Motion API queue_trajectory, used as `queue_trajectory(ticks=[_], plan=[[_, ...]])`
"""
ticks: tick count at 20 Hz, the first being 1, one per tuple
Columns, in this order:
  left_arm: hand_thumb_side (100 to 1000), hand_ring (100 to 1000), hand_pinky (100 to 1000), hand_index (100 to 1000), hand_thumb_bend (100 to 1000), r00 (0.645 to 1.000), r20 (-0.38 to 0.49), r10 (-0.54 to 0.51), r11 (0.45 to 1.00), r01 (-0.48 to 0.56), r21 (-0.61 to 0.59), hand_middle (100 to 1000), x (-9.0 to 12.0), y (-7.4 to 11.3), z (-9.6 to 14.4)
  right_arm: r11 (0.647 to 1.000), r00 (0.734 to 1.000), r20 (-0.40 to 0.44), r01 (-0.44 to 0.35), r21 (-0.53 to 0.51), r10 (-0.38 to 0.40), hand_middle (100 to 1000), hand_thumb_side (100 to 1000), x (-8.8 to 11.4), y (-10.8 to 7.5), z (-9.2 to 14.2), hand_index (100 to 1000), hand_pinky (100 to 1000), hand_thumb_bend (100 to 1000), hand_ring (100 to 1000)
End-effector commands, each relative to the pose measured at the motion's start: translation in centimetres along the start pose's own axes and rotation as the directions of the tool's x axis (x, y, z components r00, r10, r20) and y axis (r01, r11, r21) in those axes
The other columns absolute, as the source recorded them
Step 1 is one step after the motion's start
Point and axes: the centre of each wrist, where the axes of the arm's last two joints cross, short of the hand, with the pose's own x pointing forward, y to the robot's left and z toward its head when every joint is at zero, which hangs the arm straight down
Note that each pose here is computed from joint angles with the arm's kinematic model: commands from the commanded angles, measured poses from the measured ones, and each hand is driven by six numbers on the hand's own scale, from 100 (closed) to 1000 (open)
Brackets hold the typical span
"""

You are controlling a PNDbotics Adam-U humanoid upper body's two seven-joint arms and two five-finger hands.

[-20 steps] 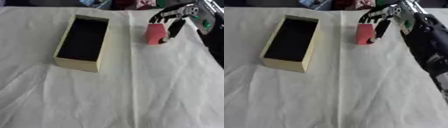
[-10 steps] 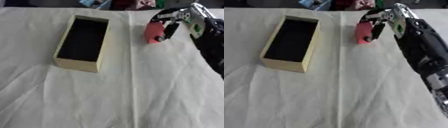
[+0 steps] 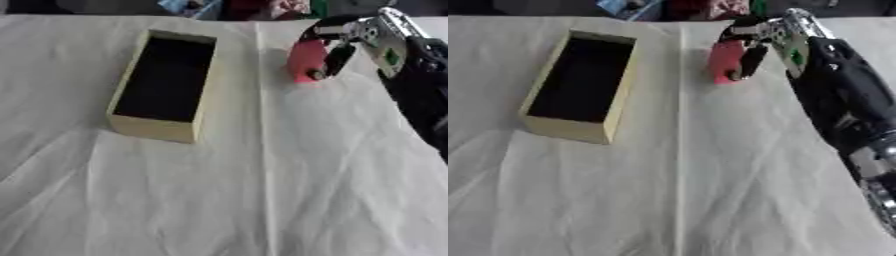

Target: Pick up objects on the table and place them in the box.

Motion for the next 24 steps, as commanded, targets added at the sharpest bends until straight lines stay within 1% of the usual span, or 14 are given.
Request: queue_trajectory(ticks=[1,5,7,9,11,13,16,20,24], plan=[[100,545,574,674,130,0.999,0.034,0.003,1.000,-0.003,-0.016,525,0.7,0.0,-0.6,0.996,1.000,0.010,-0.013,-0.088,0.014,612,100,0.4,-3.5,1.7,730,828,100,867],[100,545,574,675,131,0.999,0.033,0.004,1.000,-0.004,-0.018,526,0.7,-0.1,-0.6,0.987,0.998,0.058,-0.013,-0.157,0.022,610,100,2.1,-6.2,2.8,731,831,100,862],[100,545,574,675,131,0.999,0.032,0.006,1.000,-0.006,-0.020,526,0.7,-0.1,-0.6,0.983,0.995,0.089,-0.021,-0.185,0.038,610,100,3.4,-7.4,3.1,730,832,100,858],[100,545,575,675,133,0.999,0.031,0.010,1.000,-0.010,-0.021,526,0.7,-0.2,-0.6,0.979,0.991,0.122,-0.022,-0.200,0.047,613,100,4.7,-8.2,3.2,729,833,100,855],[100,546,575,675,134,0.999,0.032,0.018,1.000,-0.017,-0.024,527,0.7,-0.3,-0.6,0.978,0.984,0.166,-0.026,-0.206,0.061,613,100,6.5,-8.7,2.8,729,832,100,853],[100,546,575,675,135,0.999,0.033,0.027,0.999,-0.026,-0.029,527,0.8,-0.5,-0.6,0.980,0.976,0.204,-0.034,-0.198,0.075,614,100,8.3,-8.8,2.2,730,832,100,853],[100,546,575,675,135,0.999,0.034,0.039,0.999,-0.037,-0.035,527,0.8,-0.7,-0.6,0.982,0.966,0.244,-0.038,-0.186,0.083,614,100,10.5,-8.5,1.3,729,833,100,851],[100,546,575,676,136,0.998,0.034,0.051,0.998,-0.050,-0.039,527,0.8,-0.9,-0.7,0.984,0.954,0.289,-0.030,-0.175,0.081,614,100,12.7,-8.0,0.2,731,834,100,850],[100,546,575,676,136,0.997,0.036,0.063,0.997,-0.061,-0.042,527,0.9,-1.1,-0.8,0.987,0.946,0.318,-0.012,-0.161,0.064,609,100,14.4,-7.2,-0.7,728,835,100,845]])
